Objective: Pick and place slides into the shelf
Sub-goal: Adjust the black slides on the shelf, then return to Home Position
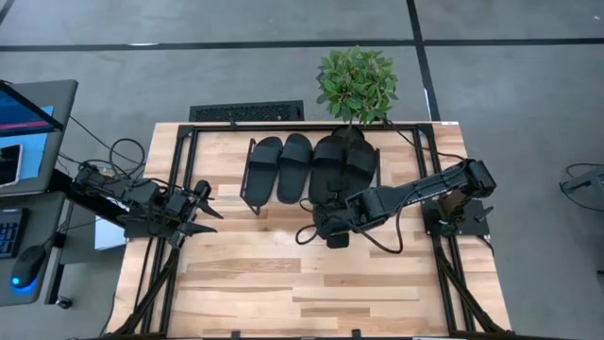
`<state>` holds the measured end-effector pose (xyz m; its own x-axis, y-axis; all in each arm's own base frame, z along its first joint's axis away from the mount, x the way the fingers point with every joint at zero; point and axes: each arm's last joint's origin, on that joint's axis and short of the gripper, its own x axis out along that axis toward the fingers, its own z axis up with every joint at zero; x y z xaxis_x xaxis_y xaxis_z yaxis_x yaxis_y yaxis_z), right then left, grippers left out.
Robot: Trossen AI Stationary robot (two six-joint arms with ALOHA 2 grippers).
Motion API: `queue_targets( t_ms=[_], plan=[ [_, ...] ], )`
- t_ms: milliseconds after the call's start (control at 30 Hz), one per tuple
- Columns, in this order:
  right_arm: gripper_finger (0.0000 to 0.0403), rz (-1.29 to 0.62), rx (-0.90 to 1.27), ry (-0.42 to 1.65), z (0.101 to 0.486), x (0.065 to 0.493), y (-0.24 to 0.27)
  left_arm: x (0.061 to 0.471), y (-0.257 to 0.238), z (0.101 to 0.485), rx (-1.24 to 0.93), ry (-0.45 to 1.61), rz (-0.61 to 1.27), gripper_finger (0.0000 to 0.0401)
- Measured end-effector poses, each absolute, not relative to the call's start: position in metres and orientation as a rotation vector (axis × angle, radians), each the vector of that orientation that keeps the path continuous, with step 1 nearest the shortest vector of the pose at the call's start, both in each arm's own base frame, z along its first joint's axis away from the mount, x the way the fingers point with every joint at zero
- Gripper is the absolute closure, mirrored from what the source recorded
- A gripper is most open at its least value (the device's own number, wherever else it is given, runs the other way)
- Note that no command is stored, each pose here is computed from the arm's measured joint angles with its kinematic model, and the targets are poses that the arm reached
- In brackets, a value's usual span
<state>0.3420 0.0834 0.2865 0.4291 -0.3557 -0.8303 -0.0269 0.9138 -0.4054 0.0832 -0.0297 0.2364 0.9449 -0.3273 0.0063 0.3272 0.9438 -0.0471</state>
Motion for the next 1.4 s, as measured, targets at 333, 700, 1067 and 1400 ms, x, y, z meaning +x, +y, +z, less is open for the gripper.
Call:
queue_targets(
  t_ms=[333, 700, 1067, 1400],
  plan=[
    [0.0403, -0.192, -0.395, 1.132, 0.285, 0.333, 0.102, 0.083, -0.030, 0.236, -0.050, 0.003, -0.341, 0.0241],
    [0.0403, -0.431, -0.672, 0.849, 0.336, 0.313, 0.148, 0.083, -0.030, 0.236, -0.027, -0.001, -0.350, 0.0241],
    [0.0403, -0.799, -0.504, 0.281, 0.362, 0.190, 0.132, 0.079, -0.037, 0.238, 0.218, -0.086, -0.575, 0.0241],
    [0.0403, -0.611, -0.324, 0.103, 0.294, 0.089, 0.076, 0.063, -0.029, 0.238, 0.240, -0.125, -0.499, 0.0241]
  ],
)
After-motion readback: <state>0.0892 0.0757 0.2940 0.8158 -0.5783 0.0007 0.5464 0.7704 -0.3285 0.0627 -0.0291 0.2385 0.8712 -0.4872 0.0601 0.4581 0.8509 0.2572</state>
